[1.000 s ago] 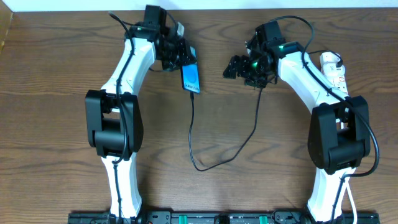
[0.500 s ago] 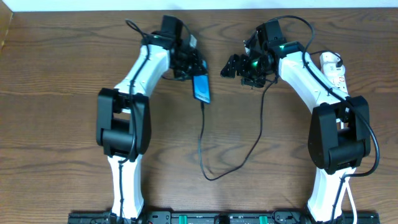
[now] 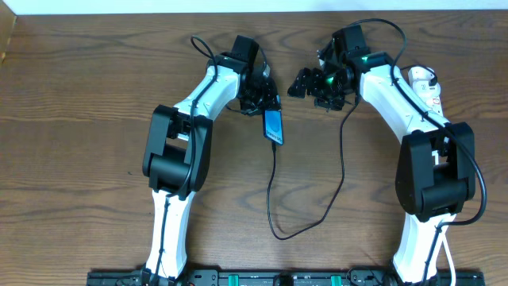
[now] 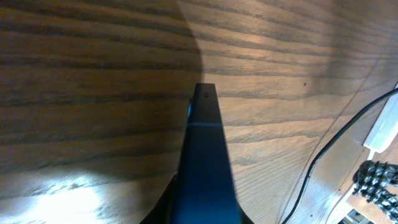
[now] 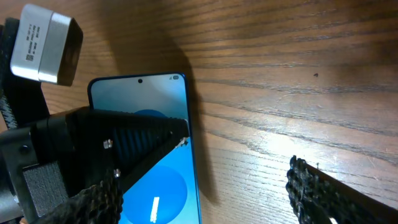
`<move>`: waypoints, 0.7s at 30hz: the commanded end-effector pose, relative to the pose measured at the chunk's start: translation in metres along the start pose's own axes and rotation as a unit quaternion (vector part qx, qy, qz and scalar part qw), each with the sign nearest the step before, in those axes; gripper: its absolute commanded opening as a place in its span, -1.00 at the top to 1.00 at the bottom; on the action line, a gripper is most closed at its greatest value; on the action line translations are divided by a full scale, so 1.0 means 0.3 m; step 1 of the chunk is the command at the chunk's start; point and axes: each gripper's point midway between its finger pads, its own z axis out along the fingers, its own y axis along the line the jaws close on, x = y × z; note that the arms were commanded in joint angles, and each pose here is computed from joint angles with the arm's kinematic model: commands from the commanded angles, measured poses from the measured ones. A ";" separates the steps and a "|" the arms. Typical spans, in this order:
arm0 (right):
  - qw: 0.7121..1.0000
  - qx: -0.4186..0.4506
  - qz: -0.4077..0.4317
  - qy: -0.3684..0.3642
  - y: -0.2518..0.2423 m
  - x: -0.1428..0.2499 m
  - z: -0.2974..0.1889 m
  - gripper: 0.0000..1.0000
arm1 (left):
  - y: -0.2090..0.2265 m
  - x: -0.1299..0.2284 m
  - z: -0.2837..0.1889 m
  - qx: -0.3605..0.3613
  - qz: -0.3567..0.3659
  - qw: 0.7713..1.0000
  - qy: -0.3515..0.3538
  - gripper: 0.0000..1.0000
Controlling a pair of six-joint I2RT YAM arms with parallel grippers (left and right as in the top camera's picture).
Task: Plug charger to phone and switch on socket
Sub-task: 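Lower the phone with the left gripper and lay it flat on the table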
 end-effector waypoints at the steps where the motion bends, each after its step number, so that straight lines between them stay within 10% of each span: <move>1: 1.000 0.001 -0.007 -0.005 -0.002 -0.011 -0.009 -0.68 | -0.027 -0.002 -0.001 0.006 -0.003 1.000 -0.006 0.85; 21: 1.000 0.005 -0.014 0.001 -0.007 -0.002 -0.009 -0.70 | 0.003 -0.030 0.067 -0.016 -0.005 0.999 -0.050 0.86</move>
